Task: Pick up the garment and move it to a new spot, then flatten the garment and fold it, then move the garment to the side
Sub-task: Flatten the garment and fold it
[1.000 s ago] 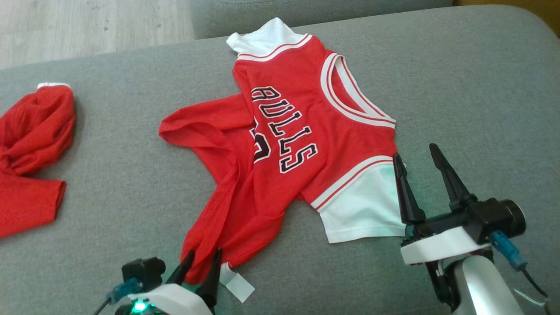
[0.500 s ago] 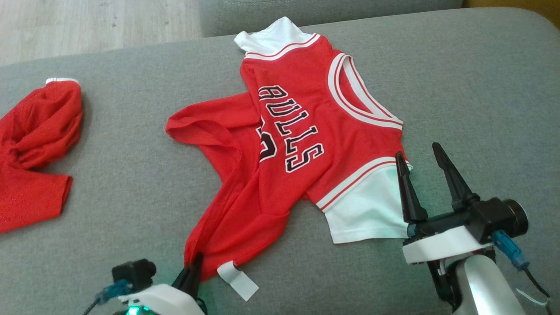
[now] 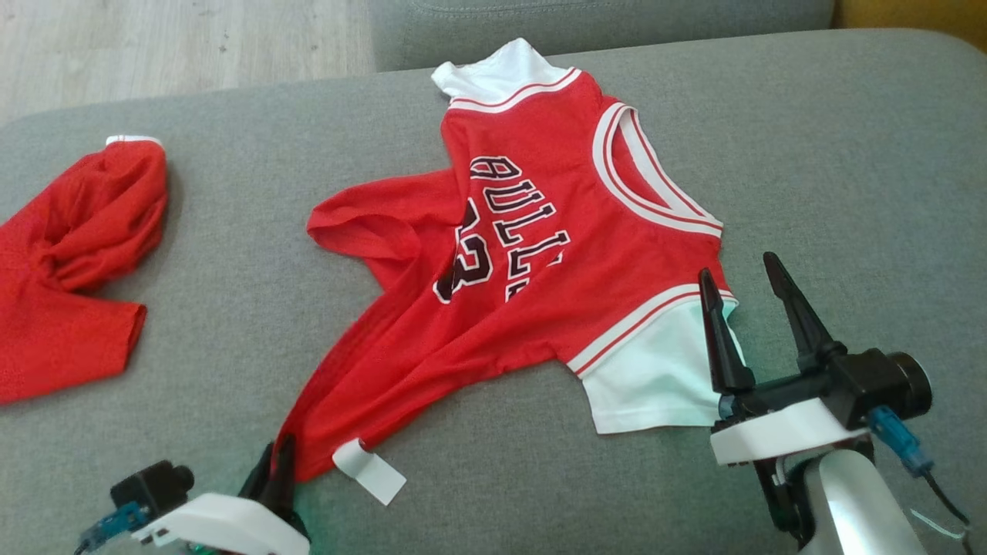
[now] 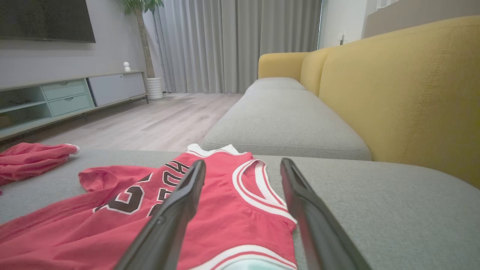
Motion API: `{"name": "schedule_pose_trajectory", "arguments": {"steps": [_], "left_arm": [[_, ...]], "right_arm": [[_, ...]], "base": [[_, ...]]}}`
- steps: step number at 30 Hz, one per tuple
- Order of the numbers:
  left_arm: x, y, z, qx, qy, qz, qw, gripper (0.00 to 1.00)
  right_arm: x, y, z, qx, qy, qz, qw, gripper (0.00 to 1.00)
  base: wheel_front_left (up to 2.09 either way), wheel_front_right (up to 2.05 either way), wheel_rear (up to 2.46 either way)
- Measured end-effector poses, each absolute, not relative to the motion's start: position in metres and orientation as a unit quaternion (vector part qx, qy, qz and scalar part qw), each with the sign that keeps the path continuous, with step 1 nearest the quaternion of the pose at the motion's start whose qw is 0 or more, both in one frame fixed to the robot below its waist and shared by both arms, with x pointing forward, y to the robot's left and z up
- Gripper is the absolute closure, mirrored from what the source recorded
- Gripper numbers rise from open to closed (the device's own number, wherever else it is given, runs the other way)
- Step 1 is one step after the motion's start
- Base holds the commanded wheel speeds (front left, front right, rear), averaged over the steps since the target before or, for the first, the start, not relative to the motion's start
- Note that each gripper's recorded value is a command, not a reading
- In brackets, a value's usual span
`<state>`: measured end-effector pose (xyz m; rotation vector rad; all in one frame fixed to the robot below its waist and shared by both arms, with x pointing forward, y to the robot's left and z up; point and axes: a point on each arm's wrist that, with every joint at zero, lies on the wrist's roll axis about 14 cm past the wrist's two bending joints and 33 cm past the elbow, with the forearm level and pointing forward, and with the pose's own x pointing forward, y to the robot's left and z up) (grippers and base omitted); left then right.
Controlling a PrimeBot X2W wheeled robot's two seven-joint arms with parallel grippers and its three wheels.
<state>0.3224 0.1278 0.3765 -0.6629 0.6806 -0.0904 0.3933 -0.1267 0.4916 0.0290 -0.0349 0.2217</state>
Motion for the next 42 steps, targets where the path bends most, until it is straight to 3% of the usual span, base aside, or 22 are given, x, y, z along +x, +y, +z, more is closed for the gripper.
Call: {"name": "schedule_pose_trajectory", "arguments": {"steps": [1,9,19,29,34,42], "left_arm": [[0.322,0.129,0.376,-0.328,0.329,-0.041,0.884,0.00],[0.314,0.143,0.368,-0.358,0.329,-0.003,0.874,0.00],[0.318,0.185,0.384,-0.268,0.242,0.025,0.932,0.00],[0.343,0.168,0.444,-0.168,0.108,-0.033,0.979,0.00],[0.347,0.152,0.469,-0.113,0.050,-0.072,0.990,0.00],[0.335,0.154,0.463,-0.067,0.043,-0.079,0.994,0.00]], "right_arm": [[0.393,-0.126,0.492,0.014,-0.018,0.111,0.994,0.00],[0.391,-0.128,0.496,0.013,-0.023,0.109,0.994,0.00],[0.387,-0.135,0.506,0.001,-0.037,0.099,0.994,0.00],[0.373,-0.146,0.500,-0.016,-0.028,0.085,0.996,0.00],[0.364,-0.152,0.496,-0.020,-0.021,0.077,0.997,0.00],[0.349,-0.158,0.485,-0.023,-0.005,0.068,0.997,0.00]], "base": [[0.00,0.00,0.00],[0.00,0.00,0.00],[0.00,0.00,0.00],[0.00,0.00,0.00],[0.00,0.00,0.00],[0.00,0.00,0.00]]}}
